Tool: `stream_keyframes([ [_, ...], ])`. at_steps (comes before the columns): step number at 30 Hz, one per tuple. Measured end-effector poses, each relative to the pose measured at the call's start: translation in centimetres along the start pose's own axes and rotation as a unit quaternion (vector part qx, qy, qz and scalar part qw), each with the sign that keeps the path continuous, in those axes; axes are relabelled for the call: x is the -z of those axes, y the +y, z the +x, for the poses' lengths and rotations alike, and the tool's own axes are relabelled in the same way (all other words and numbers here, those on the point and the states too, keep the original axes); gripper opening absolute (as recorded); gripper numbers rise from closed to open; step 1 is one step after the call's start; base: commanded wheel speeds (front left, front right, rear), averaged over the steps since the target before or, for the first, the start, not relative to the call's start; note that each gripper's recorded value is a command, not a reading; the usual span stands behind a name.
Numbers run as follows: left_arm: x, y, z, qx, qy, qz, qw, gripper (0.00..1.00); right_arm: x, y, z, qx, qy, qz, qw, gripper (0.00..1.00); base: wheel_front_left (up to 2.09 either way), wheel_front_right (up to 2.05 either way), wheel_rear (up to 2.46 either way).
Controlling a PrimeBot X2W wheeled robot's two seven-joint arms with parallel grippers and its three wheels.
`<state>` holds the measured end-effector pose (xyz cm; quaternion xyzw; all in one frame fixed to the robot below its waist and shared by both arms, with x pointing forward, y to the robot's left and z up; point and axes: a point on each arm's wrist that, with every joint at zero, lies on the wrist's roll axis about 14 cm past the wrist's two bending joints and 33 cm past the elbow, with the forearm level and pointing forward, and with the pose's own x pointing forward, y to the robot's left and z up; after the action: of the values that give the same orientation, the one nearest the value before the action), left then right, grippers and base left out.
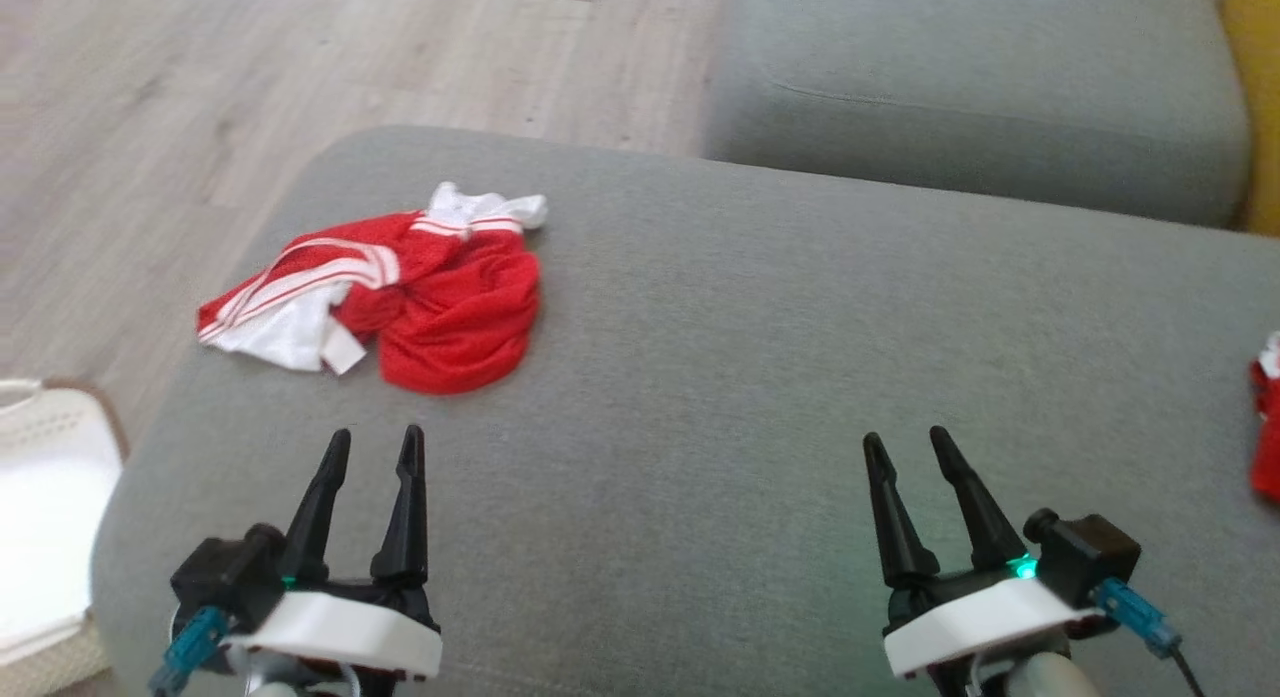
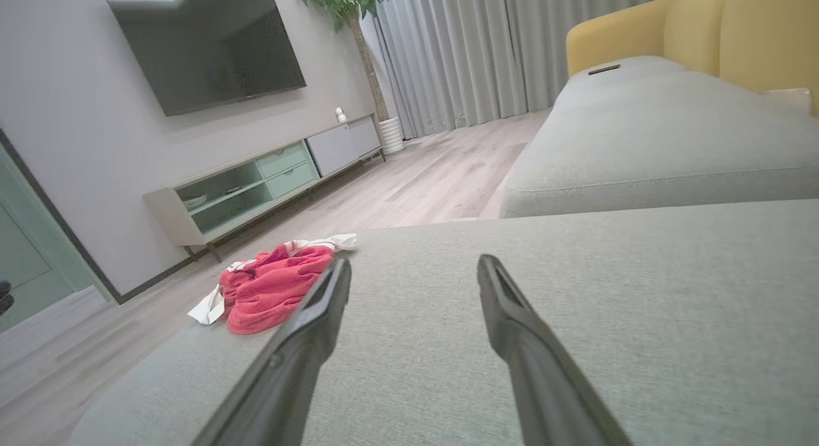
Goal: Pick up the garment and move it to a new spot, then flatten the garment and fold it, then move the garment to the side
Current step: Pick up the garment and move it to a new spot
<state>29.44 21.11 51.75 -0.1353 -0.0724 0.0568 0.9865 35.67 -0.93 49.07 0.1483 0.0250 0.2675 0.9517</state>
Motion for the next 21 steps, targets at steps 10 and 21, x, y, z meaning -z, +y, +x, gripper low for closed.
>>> stream_keyframes([
  [10, -0.8, 2.5, -1.4, -0.036, -0.012, 0.008, 0.999, 1.0, 0.6, 2.0, 1.0, -0.033, 0.011, 0.004, 0.999, 1.0, 0.0, 0.0, 0.0],
  [21, 1.0, 4.2, 1.7, -0.032, 0.032, 0.064, 0.997, 1.0, 1.1, -0.6, 2.4, -0.005, 0.014, 0.013, 1.0, 1.0, 0.0, 0.0, 0.0],
])
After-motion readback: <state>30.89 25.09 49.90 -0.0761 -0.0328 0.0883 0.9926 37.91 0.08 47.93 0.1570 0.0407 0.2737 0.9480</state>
